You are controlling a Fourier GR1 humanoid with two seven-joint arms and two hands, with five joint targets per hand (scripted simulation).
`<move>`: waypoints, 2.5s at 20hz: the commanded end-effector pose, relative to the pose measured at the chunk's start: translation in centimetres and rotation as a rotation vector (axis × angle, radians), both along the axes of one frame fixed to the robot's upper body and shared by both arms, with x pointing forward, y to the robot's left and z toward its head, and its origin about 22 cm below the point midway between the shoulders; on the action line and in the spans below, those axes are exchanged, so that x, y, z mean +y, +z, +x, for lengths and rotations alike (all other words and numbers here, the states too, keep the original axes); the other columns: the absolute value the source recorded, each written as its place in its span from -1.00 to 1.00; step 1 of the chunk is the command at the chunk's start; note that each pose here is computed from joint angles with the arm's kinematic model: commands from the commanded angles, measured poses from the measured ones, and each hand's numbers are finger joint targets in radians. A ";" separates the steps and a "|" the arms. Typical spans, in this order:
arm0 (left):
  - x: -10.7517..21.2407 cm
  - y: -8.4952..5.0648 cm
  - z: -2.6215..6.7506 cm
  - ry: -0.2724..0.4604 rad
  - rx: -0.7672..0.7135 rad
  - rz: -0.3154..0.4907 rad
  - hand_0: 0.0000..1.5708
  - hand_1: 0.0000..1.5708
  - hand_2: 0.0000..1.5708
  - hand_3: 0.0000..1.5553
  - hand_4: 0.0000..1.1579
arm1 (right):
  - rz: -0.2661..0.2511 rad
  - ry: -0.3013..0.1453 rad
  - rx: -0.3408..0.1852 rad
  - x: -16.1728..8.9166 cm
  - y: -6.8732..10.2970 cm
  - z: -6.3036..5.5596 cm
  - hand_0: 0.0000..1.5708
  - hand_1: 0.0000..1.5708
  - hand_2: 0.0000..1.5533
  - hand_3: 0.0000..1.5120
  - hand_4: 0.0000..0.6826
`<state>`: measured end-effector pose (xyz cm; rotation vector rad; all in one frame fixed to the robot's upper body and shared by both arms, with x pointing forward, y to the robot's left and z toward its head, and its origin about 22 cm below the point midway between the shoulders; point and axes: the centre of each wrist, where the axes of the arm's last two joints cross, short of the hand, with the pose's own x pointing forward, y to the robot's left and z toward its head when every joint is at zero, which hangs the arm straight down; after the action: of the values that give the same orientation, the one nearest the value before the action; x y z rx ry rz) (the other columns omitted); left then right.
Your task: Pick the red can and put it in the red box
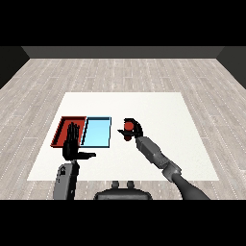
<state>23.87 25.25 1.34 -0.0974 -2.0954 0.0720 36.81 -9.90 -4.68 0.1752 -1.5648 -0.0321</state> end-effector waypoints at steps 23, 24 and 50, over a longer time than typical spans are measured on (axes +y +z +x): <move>0.9 0.7 -0.22 -0.009 -0.010 -0.003 -1.00 -1.00 -1.00 -1.00 -1.00 | -0.118 -0.055 -0.117 1.5 2.2 1.1 0.97 0.97 0.89 0.83 0.72; 1.0 -0.6 -0.01 -0.015 0.012 0.000 -1.00 -1.00 -1.00 -1.00 -1.00 | -0.091 -0.059 -0.173 2.3 1.8 -0.3 0.97 0.97 0.88 0.83 0.70; -9.9 3.9 3.44 -0.196 0.130 0.130 -1.00 -1.00 -1.00 -1.00 -1.00 | -0.017 -0.067 -0.468 -0.7 12.2 -5.0 0.82 0.82 0.82 0.83 0.84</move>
<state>25.73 16.19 5.21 -0.2118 -1.9705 -0.1456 31.77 -10.63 6.25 0.1175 -2.0037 -0.0294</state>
